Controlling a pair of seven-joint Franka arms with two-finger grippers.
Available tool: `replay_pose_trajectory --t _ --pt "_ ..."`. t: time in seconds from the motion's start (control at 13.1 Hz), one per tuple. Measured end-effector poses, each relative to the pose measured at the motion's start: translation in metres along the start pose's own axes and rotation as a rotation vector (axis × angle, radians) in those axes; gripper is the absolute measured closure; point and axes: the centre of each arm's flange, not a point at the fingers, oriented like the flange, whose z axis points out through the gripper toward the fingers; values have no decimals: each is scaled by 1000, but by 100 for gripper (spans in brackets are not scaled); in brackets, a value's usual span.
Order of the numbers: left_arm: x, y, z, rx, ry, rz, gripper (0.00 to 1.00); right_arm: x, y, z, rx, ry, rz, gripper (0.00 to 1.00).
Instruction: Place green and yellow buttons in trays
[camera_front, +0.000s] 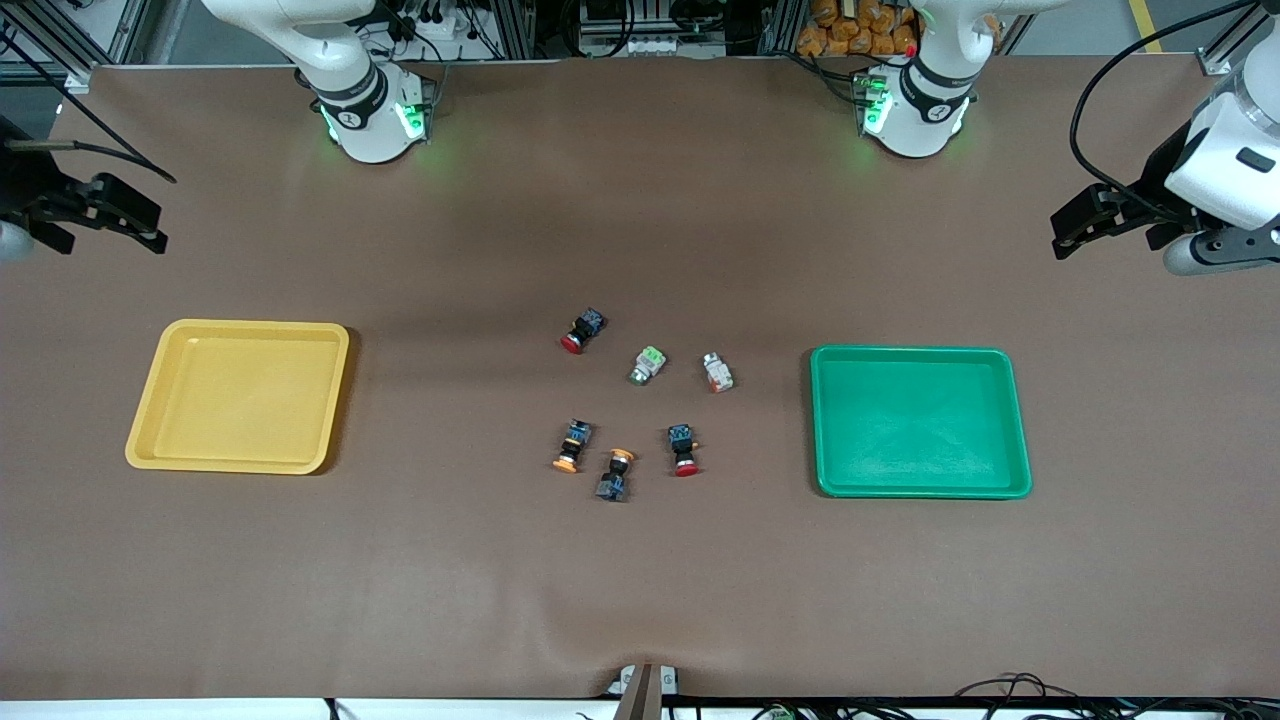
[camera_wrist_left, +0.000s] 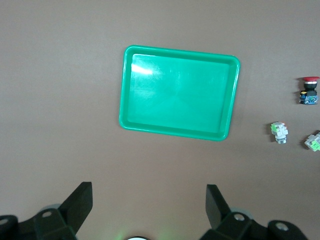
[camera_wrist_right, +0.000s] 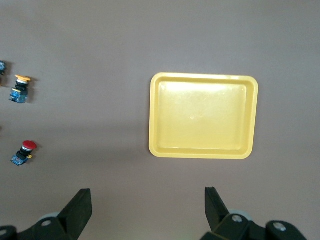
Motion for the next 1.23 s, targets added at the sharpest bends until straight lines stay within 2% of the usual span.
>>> replay_pose_trajectory --t 0.46,1.07,1.23 --pt "0 0 -2 -1 4 -1 0 -4 -4 -19 -2 18 -9 0" --pt "1 4 1 0 -3 7 0 -3 -6 -12 -3 -17 -13 0" --pt "5 12 13 1 -25 10 0 -3 -6 -11 -3 -19 -14 0"
